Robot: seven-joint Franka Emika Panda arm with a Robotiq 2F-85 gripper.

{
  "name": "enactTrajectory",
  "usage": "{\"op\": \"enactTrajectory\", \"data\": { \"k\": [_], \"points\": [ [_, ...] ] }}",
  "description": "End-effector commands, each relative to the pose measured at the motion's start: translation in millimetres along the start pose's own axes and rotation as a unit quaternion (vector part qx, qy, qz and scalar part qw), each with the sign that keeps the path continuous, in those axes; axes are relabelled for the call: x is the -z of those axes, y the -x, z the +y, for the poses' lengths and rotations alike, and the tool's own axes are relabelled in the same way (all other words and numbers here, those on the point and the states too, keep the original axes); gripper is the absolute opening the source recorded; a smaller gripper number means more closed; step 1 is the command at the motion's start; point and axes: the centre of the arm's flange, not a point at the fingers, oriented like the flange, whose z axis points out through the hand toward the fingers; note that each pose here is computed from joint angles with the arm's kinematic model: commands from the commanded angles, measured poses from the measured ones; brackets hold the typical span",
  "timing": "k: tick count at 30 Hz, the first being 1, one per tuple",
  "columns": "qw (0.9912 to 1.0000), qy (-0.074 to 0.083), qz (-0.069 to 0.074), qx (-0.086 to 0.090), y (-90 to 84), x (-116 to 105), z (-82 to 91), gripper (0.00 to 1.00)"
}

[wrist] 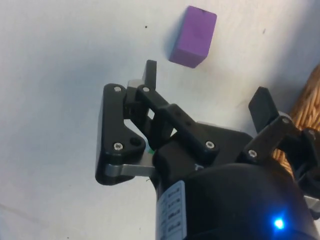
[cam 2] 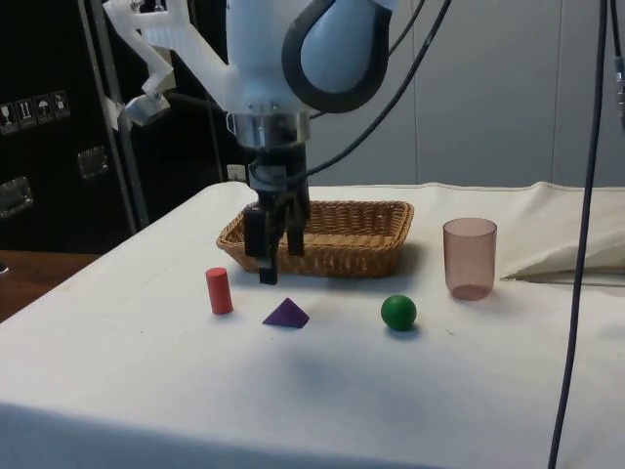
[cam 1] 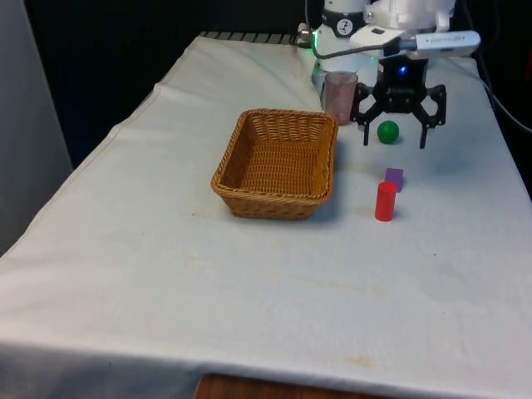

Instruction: Pick up the triangular block and place it into the basket.

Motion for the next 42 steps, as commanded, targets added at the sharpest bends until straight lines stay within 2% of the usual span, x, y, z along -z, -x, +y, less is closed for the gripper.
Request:
{"op": "enactTrajectory", "data": {
  "k": [1,8,9,10,11,17,19,20,24,27,28,29,36,37,38,42],
  "points": [
    [1.0,0.0,0.001,-0.001,0.0,-2,0.1,1.0],
    [0.99989,-0.002,0.007,-0.013,0.9,-19,-2.8,1.0],
    [0.99987,-0.002,0.009,-0.013,1.3,-22,-4.4,1.0],
    [0.99992,0.0,0.005,-0.012,1.9,-22,-1.7,1.0],
    [0.99987,-0.001,0.009,-0.013,1.6,-23,-4.9,1.0],
    [0.99981,-0.001,0.012,-0.015,2.2,-30,-8.0,1.0],
    [0.99986,-0.002,0.009,-0.014,3.3,-31,-8.8,1.0],
    [0.99978,-0.002,0.013,-0.016,2.8,-34,-10.1,1.0],
    [0.99974,-0.003,0.016,-0.017,3.2,-39,-12.6,1.0],
    [0.99972,-0.003,0.017,-0.016,3.4,-43,-15.3,1.0],
    [0.99983,-0.004,0.012,-0.013,4.1,-41,-14.5,1.0],
    [0.99973,-0.004,0.017,-0.015,3.5,-44,-15.8,1.0],
    [0.99974,-0.005,0.019,-0.013,4.2,-51,-18.8,1.0],
    [0.99981,-0.005,0.015,-0.011,4.2,-49,-17.7,1.0],
    [0.99972,-0.005,0.02,-0.012,3.9,-51,-19.4,1.0],
    [0.99978,-0.006,0.017,-0.011,4.1,-53,-19.8,1.0]
  ]
}}
